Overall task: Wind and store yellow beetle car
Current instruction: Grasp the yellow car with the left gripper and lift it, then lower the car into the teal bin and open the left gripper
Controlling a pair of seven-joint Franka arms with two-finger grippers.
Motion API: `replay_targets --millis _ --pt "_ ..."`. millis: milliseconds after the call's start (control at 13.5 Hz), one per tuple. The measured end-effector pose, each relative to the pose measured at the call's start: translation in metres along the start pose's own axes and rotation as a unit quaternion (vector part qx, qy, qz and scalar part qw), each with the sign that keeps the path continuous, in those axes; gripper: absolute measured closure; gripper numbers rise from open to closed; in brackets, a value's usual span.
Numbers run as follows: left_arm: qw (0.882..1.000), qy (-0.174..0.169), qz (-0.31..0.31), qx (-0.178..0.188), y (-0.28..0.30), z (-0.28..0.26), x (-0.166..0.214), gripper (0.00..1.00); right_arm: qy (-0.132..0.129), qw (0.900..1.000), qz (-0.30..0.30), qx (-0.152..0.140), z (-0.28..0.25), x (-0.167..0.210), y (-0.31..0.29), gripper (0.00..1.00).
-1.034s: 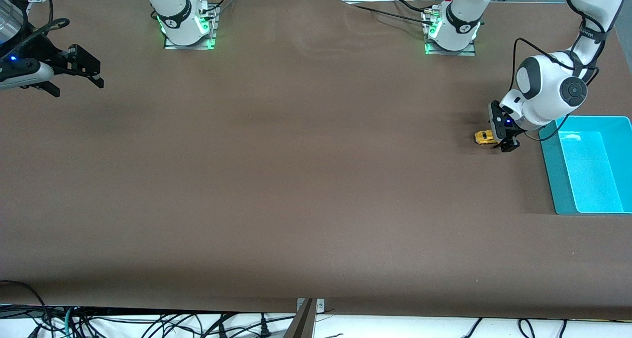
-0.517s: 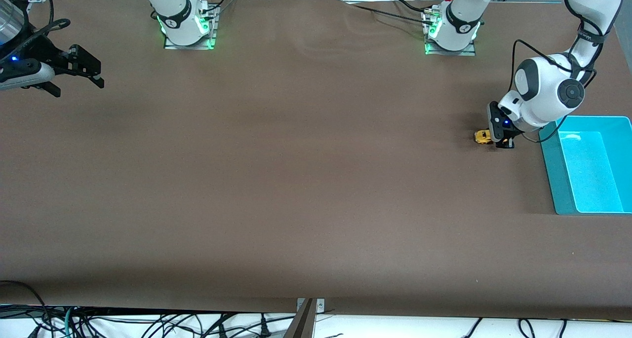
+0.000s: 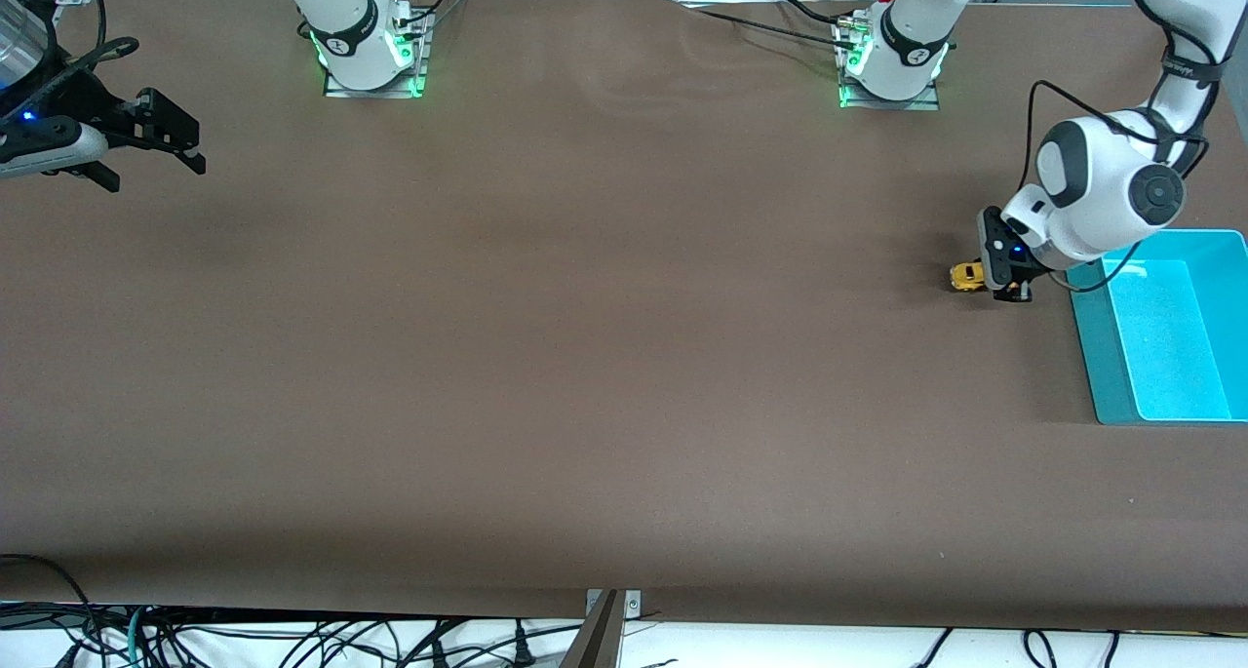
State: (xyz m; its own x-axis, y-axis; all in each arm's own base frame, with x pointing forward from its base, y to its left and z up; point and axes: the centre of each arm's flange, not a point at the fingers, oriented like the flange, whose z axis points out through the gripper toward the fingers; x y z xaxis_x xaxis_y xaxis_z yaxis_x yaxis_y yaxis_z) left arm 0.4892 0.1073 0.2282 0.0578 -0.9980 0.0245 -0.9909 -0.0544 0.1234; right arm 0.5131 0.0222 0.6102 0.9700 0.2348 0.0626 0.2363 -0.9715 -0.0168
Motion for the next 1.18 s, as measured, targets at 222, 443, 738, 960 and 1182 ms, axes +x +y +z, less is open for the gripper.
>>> replay_targets --millis 222,443,738,960,1182 --pt "1.0 -0.001 0.002 -0.006 -0.028 -0.053 -0.006 0.54 0.0 1.0 0.0 0.0 0.0 0.0 0.0 0.0" --pt "1.0 -0.001 0.001 -0.008 -0.048 -0.105 -0.024 0.54 0.0 1.0 0.0 0.0 0.0 0.0 0.0 0.0" --pt "1.0 0.006 -0.001 0.004 -0.049 -0.145 -0.118 0.54 0.001 1.0 0.0 0.0 0.0 0.0 0.0 0.0" --pt "1.0 0.018 0.016 0.006 -0.05 -0.124 -0.199 0.54 0.002 1.0 0.0 0.0 -0.001 0.0 0.0 0.0" --pt "0.999 0.031 0.034 0.007 -0.061 -0.086 -0.266 0.54 0.004 1.0 0.0 -0.001 -0.003 -0.001 -0.001 0.0"
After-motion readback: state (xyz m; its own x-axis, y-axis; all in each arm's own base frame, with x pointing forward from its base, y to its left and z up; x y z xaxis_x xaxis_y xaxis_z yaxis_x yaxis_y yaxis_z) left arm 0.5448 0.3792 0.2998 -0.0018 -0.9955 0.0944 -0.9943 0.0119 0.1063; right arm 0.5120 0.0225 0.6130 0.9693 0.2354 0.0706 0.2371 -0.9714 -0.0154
